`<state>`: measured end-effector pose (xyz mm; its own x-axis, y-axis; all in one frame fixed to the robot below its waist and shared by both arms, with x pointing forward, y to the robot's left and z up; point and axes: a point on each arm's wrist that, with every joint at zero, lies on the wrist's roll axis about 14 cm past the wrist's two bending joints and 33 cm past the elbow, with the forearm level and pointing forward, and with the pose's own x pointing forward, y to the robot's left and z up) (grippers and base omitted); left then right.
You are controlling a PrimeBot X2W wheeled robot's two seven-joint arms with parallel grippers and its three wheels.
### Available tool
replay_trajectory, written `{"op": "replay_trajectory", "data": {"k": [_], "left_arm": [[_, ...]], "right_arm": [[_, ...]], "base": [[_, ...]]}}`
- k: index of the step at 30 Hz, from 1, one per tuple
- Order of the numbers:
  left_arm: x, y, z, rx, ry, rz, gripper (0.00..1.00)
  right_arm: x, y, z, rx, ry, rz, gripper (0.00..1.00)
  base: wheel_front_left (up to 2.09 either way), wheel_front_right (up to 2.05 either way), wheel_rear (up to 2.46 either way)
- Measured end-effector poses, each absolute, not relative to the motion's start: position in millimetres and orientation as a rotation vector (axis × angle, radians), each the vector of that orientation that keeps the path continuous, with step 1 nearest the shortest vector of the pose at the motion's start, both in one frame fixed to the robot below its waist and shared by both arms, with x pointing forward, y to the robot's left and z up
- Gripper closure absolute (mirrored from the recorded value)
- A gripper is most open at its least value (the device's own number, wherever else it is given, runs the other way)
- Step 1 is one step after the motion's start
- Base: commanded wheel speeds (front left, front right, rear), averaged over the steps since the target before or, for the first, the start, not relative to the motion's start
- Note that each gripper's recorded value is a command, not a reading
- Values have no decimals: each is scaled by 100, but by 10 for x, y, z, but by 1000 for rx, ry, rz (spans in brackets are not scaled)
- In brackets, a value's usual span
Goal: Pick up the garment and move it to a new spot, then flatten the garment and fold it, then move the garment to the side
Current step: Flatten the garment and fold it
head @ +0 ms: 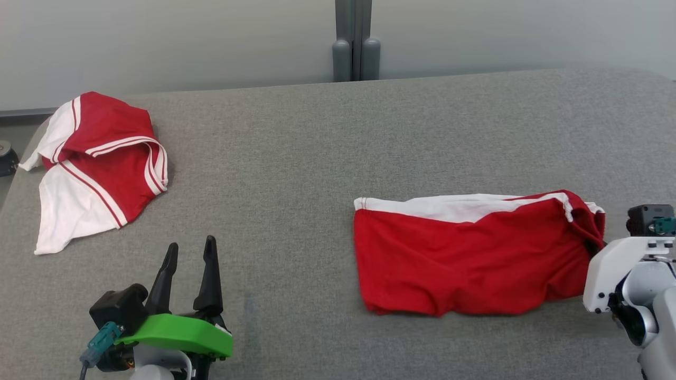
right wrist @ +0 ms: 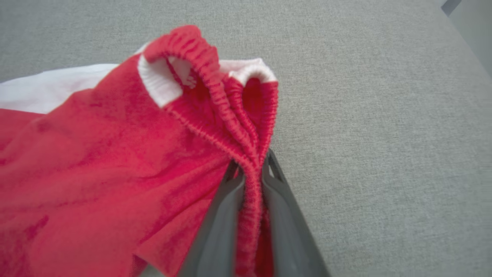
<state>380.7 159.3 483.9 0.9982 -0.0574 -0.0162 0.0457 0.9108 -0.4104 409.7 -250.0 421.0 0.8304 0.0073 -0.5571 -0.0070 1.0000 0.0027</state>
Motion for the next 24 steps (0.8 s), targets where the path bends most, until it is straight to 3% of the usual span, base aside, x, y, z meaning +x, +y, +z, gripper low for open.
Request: {"op": "replay_trajectory", "data": {"k": [5, 10, 24], "left_arm": [[3807, 1556, 4823, -416, 37, -68, 0], [3791, 1524, 4828, -418, 43, -78, 0], [3724, 1596, 4850, -419, 41, -61, 0]], "right_arm": [[4062, -2598, 4282, 26, 573, -25, 100], [4077, -2272, 4345, 107, 541, 36, 100], [4143, -941, 4705, 262, 471, 359, 100]], "base": [[0, 0, 0], [0, 0, 0], [0, 0, 0]]}}
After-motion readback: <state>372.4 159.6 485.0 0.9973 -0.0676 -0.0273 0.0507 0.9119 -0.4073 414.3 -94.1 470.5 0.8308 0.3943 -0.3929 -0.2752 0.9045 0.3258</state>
